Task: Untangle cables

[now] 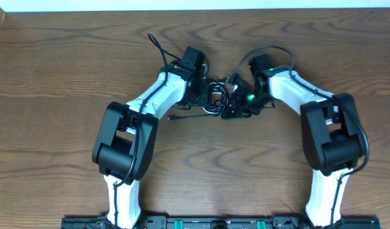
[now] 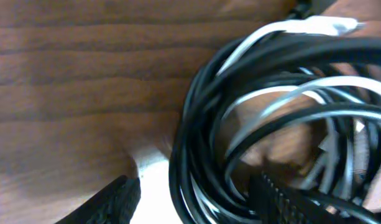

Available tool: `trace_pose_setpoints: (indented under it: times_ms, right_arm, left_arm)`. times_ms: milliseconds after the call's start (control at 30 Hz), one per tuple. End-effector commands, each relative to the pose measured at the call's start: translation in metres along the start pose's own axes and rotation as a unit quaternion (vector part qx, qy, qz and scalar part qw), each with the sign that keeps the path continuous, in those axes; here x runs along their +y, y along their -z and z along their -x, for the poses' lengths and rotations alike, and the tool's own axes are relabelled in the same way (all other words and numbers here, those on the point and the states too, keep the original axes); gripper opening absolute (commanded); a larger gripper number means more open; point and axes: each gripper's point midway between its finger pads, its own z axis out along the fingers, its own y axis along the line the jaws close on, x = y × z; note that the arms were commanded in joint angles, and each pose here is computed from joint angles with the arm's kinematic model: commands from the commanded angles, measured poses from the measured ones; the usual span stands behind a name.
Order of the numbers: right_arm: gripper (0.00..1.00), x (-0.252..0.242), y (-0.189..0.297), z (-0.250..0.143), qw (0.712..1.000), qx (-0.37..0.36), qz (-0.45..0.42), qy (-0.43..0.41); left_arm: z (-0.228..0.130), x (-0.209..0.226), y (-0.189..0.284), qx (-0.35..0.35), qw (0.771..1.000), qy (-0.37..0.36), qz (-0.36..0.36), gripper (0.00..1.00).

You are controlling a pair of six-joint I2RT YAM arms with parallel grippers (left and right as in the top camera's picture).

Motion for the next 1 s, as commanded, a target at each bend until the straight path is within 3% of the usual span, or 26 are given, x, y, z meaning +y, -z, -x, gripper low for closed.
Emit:
trace_pose_setpoints:
  times_ms: [0, 133, 333, 467, 600, 967]
  right_arm:
    - [0.16, 0.018, 0.044, 0.023, 0.996, -0.063, -0.005, 0.063]
    - [0.11, 0.021, 0.049, 0.030, 0.994, -0.079, -0.008, 0.076]
    - [0.11, 0.019, 0.030, 0.030, 0.992, -0.068, -0.043, 0.095]
    - [0.13, 0.013, 0.020, 0.028, 0.987, -0.059, -0.099, 0.109]
    - [0.15, 0.022, 0.008, 0.038, 0.977, -0.072, -0.131, 0.150]
    - [0.18, 0.012, -0.001, 0.029, 0.974, -0.053, -0.173, 0.139]
  left_arm:
    - [-0.010, 0.008, -0.018, 0.022, 1.000, -0.001, 0.008, 0.62]
    - [-0.011, 0.008, -0.019, 0.023, 1.000, -0.001, 0.008, 0.55]
    - [-0.011, 0.008, -0.019, 0.024, 1.000, -0.001, 0.008, 0.42]
    - [-0.011, 0.008, -0.019, 0.024, 1.000, -0.001, 0.008, 0.41]
    - [-0.011, 0.008, -0.019, 0.023, 1.000, -0.001, 0.008, 0.27]
    - [-0.011, 0.007, -0.019, 0.024, 1.000, -0.001, 0.004, 0.27]
